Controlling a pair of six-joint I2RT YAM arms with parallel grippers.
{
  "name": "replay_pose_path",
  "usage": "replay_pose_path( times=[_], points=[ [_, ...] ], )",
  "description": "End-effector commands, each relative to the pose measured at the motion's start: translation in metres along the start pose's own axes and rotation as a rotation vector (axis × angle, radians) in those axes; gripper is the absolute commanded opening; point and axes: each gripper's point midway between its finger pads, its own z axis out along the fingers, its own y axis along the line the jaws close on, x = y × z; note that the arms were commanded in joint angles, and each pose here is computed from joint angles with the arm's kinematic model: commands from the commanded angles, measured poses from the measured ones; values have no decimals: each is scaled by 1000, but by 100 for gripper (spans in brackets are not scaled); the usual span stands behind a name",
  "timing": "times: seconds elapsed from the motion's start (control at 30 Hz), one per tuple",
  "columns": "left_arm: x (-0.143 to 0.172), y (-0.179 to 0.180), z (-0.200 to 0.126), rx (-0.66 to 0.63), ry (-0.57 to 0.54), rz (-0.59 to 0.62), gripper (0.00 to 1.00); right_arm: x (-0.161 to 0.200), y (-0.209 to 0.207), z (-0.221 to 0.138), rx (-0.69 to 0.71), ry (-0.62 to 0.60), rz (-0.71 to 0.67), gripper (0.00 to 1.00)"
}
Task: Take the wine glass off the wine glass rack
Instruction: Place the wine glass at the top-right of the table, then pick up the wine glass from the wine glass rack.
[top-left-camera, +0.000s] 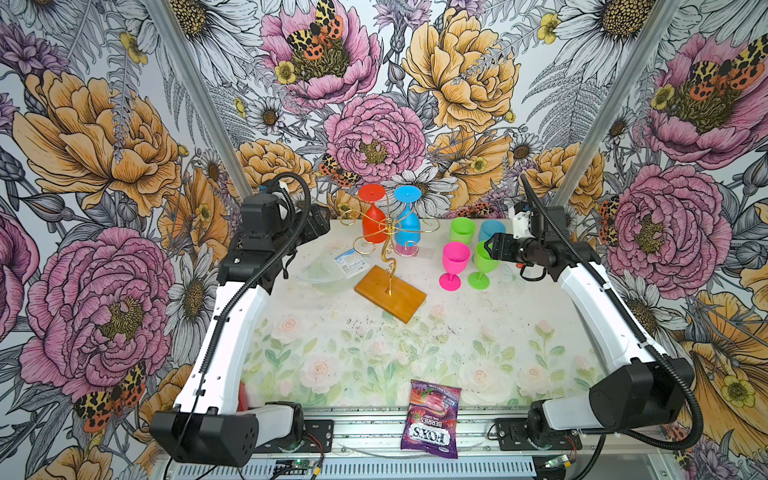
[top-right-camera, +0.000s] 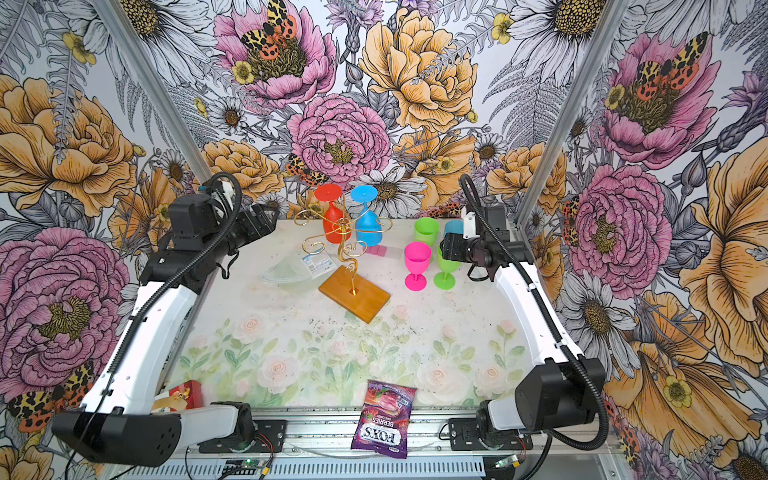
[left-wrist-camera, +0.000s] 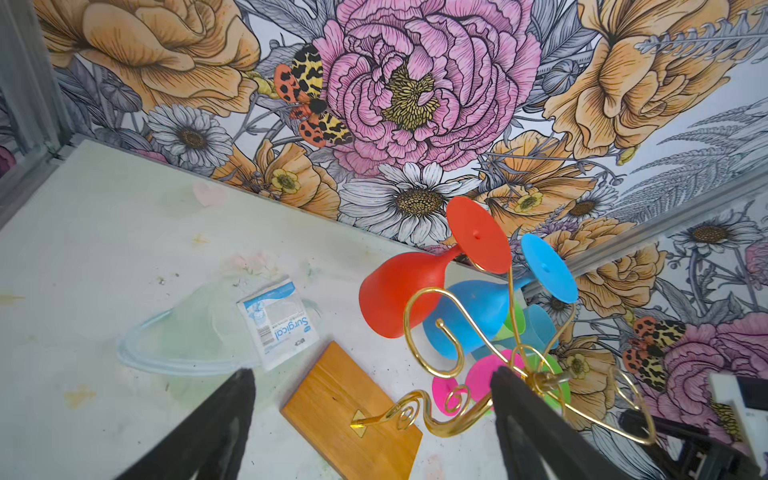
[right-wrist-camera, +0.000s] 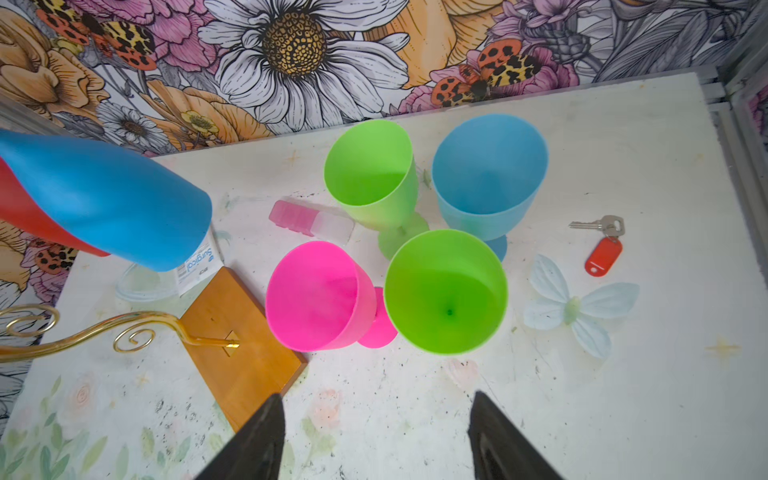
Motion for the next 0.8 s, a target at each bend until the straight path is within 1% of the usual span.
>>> replay_pose_path(
  times=[0.0, 0.13, 0.27, 0.33, 0.47, 0.5, 0.53, 0.67, 0.77],
  points=[
    [-17, -19, 12, 109, 26, -81, 87, 9, 21, -9, -101, 4, -38, 71],
    [-35, -29, 37, 186, 63, -117, 79, 22, 30, -11, -147, 22, -70, 72],
    [-46, -39, 64, 286, 139, -183, 65, 31, 39, -12, -182, 37, -95, 72],
    [-46, -44, 77, 328, 178, -202, 61, 34, 42, -15, -199, 36, -102, 72],
    [-39, -45, 97, 364, 243, -248, 61, 34, 49, -24, -225, 21, -115, 72],
    [-31, -40, 111, 360, 276, -267, 61, 34, 51, -27, -233, 16, -117, 72],
    [-28, -40, 115, 364, 289, -271, 61, 33, 53, -30, -240, 9, -117, 72],
    [-16, -46, 124, 381, 329, -274, 60, 30, 62, -42, -278, -14, -125, 72],
    [-10, -53, 127, 406, 355, -274, 57, 28, 66, -47, -290, -26, -127, 72]
  ],
)
